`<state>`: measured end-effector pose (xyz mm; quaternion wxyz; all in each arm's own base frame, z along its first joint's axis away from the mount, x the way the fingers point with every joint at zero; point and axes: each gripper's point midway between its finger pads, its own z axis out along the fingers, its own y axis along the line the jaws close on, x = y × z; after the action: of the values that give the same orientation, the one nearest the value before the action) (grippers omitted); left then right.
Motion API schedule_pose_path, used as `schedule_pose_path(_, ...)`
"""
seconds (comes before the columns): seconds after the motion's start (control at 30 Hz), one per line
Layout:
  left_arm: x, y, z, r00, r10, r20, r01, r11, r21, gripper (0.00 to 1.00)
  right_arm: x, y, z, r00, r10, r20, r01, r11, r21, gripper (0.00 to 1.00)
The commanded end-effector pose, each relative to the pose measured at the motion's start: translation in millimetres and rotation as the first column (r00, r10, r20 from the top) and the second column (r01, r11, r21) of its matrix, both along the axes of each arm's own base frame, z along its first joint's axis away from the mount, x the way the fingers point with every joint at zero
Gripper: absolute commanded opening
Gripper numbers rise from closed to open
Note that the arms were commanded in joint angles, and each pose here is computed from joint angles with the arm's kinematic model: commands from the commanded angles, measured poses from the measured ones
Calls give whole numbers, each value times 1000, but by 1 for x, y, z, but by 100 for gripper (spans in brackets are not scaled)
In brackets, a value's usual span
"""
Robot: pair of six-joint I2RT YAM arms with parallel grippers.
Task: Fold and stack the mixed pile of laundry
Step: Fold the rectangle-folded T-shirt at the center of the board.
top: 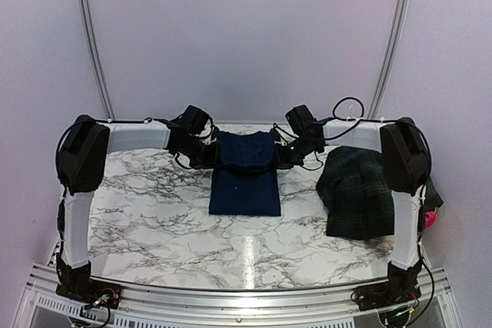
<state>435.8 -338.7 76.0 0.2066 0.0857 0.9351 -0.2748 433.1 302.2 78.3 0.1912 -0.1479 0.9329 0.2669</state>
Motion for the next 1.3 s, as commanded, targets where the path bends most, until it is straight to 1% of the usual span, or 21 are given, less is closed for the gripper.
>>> schedule_pose_path(0.0, 6, 8, -20, 999, 9, -35, -9, 1000, 20, 10, 11, -6, -8, 1000, -21, -14, 21, 1000, -15, 4)
schedule_pose_path(0.07, 10, 10, -21, 999, 19, -38, -18, 1000, 16, 22, 13, -10, -9, 999, -33, -19, 32, 999, -24, 17)
schedule_pose_path(0.1, 12, 12, -19, 999, 23, -34, -23, 1000, 14, 26, 16, -12, -7, 999, -41, -14, 40, 999, -27, 20)
schedule_pose_path(0.17, 19, 14, -10, 999, 32, -14, -32, 999, 5, 39, 20, -19, 1, 998, -59, 1, 59, 997, -40, 29)
schedule_pose_path(0.23, 28, 23, 6, 998, 56, 14, -56, 998, -8, 52, 22, -28, 11, 997, -79, 16, 80, 996, -44, 33)
schedule_pose_path(0.27, 32, 28, 15, 997, 70, 29, -70, 997, -16, 61, 23, -33, 18, 996, -90, 26, 91, 995, -41, 35)
schedule_pose_path(0.3, 35, 35, 22, 995, 88, 38, -87, 996, -21, 74, 23, -37, 26, 995, -98, 35, 100, 994, -37, 36)
schedule_pose_path(0.33, 36, 42, 28, 994, 104, 44, -103, 994, -25, 79, 21, -41, 32, 994, -105, 42, 106, 994, -36, 38)
schedule_pose_path(0.37, 35, 48, 35, 992, 113, 50, -112, 993, -30, 80, 18, -43, 39, 993, -104, 52, 105, 994, -30, 39)
schedule_pose_path(0.47, 20, 56, 45, 994, 92, 58, -90, 995, -35, 82, 0, -39, 54, 997, -68, 44, 68, 998, 19, 40)
schedule_pose_path(0.57, -7, 48, 47, 999, 27, 43, -25, 998, -55, 81, -26, -22, 66, 999, -11, 32, 8, 994, 106, 39)
schedule_pose_path(0.63, -27, 35, 46, 999, -34, 37, 37, 996, -80, 77, -43, -6, 66, 999, 31, 18, -33, 988, 154, 38)
schedule_pose_path(0.7, -37, 19, 47, 996, -80, 35, 84, 989, -122, 69, -54, 11, 63, 997, 71, 4, -71, 976, 206, 36)
schedule_pose_path(0.73, -39, 13, 45, 995, -91, 35, 95, 986, -136, 63, -56, 19, 61, 996, 85, -3, -82, 970, 227, 35)
schedule_pose_path(0.8, -35, 6, 38, 997, -78, 25, 81, 983, -165, 52, -56, 33, 55, 994, 107, -9, -101, 960, 262, 34)
schedule_pose_path(0.83, -32, 2, 29, 997, -71, 8, 71, 981, -180, 48, -54, 39, 52, 993, 115, -15, -106, 955, 278, 34)
schedule_pose_path(0.9, -24, -5, 17, 998, -67, -12, 63, 978, -200, 42, -47, 46, 41, 992, 123, -30, -109, 949, 296, 34)
schedule_pose_path(0.93, -21, -9, 12, 998, -68, -20, 62, 976, -210, 41, -43, 48, 34, 992, 124, -36, -108, 950, 292, 34)
schedule_pose_path(1.07, 6, -15, -2, 999, -40, -19, 35, 977, -212, 39, -18, 42, 8, 994, 93, -56, -75, 960, 270, 33)
schedule_pose_path(1.17, 31, -7, -12, 1000, 17, -25, -22, 979, -205, 39, -7, 26, -14, 995, 57, -86, -35, 971, 238, 32)
schedule_pose_path(1.27, 47, 13, -13, 996, 84, -37, -89, 975, -204, 45, -6, 10, -23, 993, 44, -108, -21, 979, 201, 32)
